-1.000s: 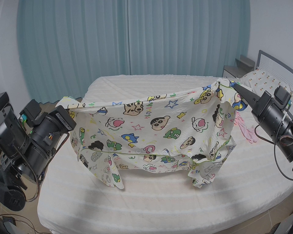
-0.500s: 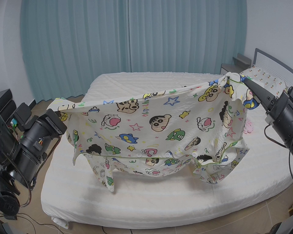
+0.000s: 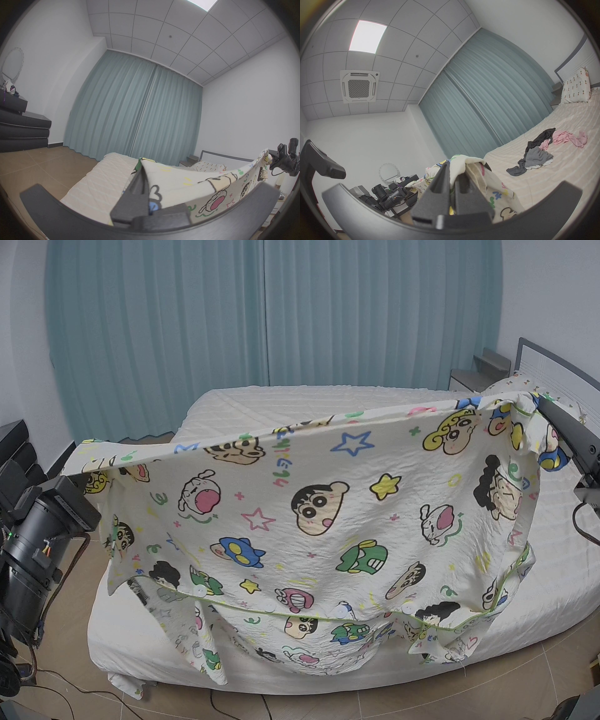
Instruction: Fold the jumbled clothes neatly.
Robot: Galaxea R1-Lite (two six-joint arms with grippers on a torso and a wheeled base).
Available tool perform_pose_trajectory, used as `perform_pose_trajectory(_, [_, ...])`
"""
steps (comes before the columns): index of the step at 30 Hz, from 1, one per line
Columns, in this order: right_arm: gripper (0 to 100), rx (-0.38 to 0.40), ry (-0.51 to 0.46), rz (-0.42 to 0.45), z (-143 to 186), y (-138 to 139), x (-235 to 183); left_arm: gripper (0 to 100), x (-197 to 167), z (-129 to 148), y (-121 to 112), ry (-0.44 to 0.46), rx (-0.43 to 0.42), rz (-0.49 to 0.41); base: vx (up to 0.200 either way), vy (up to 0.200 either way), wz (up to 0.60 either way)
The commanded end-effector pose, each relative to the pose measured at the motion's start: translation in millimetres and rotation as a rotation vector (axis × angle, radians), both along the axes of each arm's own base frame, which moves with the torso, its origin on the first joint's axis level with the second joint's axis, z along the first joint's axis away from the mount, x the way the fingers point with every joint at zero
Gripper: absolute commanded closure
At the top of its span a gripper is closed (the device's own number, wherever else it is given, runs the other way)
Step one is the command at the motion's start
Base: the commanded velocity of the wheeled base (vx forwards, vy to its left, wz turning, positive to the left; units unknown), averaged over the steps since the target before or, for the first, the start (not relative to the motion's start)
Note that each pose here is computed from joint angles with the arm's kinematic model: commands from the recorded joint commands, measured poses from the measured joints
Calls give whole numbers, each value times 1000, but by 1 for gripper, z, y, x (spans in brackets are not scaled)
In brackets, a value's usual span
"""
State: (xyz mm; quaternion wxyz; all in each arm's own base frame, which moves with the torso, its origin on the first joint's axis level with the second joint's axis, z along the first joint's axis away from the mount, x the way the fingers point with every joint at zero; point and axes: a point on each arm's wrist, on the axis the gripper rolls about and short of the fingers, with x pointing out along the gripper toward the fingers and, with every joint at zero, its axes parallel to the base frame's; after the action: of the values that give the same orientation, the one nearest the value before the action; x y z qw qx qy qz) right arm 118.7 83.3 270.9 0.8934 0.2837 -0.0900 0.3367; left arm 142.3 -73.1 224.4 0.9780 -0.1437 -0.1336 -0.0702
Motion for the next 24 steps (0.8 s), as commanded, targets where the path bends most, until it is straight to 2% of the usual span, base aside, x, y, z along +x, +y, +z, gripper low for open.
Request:
perform_pose_trajectory(1, [100,24,-35,9,7,-5,-9,100,-8,5,4,-29,-15,1,0,0,0])
perform_pose_trajectory(11, [100,38,-72,35,18,-8,-14,100,-15,9,9,-55,-30,0,0,0,0])
perform_pose_trajectory(19, [100,3,-63,100,19,-13,-24,100,-23,14,13,-87,-46,-4,0,0,0])
perform_pose_trajectory(22, [100,14,-81,96,30,-12,-23,100,-26,18,15,-110,-51,-10,0,0,0])
perform_pose_trajectory(24, [100,14,-81,96,37,-13,-24,100,-27,19,15,-118,-24,1,0,0,0])
